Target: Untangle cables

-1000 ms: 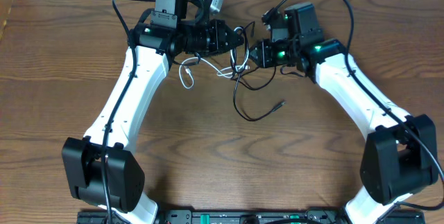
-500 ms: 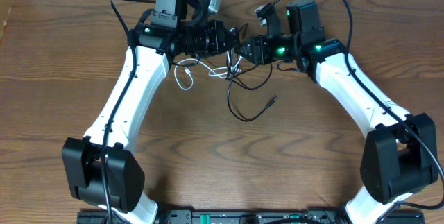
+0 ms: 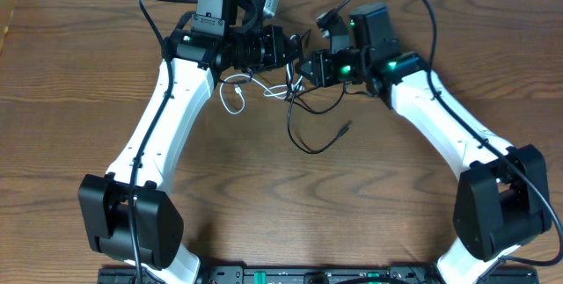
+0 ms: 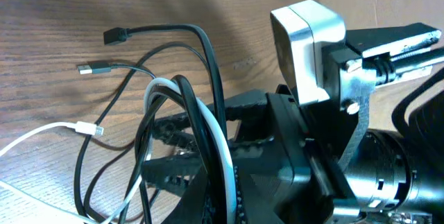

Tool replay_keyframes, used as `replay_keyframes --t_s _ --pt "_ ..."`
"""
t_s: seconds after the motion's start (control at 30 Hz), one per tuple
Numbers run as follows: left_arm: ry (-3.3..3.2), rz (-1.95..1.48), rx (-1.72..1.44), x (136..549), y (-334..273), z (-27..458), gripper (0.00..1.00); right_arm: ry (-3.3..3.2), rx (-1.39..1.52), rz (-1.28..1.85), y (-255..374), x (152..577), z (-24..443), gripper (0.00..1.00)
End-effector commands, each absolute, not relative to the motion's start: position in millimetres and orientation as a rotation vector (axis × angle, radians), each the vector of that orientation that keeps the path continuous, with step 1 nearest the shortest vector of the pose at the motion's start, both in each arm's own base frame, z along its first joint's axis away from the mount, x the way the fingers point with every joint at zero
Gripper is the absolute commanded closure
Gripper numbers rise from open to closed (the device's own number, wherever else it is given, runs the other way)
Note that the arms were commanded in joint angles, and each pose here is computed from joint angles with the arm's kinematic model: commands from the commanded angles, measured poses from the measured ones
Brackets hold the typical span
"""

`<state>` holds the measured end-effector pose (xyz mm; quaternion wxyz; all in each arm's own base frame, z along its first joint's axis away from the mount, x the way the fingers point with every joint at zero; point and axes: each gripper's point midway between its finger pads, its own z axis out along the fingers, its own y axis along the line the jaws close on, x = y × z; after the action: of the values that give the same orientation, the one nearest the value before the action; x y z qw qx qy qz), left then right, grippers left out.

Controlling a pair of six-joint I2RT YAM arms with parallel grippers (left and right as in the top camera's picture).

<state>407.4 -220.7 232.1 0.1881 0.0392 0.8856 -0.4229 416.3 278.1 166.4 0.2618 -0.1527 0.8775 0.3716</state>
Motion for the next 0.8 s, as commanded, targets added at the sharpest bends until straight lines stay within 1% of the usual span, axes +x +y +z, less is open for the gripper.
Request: replay_keyframes --t_s 0.0,0.13,0.37,0.57,0.6,0.7,0.77 --pt "2.490 -1.192 0.117 406 -222 234 0.93 2.387 -0.372 0.940 273 424 161 0.73" --pt "2.492 -1.192 0.116 406 -222 234 0.92 2.403 -0.360 0.916 270 424 158 0.76" --pt "2.492 -1.192 0.116 406 -222 234 0.93 2.431 -0.374 0.917 277 421 145 0.78" --pt "2.492 -1.192 0.116 406 -222 234 0.93 2.419 -0.376 0.929 284 421 146 0.80" --pt "2.492 -1.191 0.116 406 -222 234 0.93 2.422 -0.372 0.925 284 421 146 0.81" --pt "2.494 -1.183 0.112 407 -221 233 0.92 2.432 -0.348 0.918 282 422 144 0.89" --pt "2.502 -1.168 0.103 407 -219 231 0.93 2.430 -0.339 0.919 280 423 145 0.92"
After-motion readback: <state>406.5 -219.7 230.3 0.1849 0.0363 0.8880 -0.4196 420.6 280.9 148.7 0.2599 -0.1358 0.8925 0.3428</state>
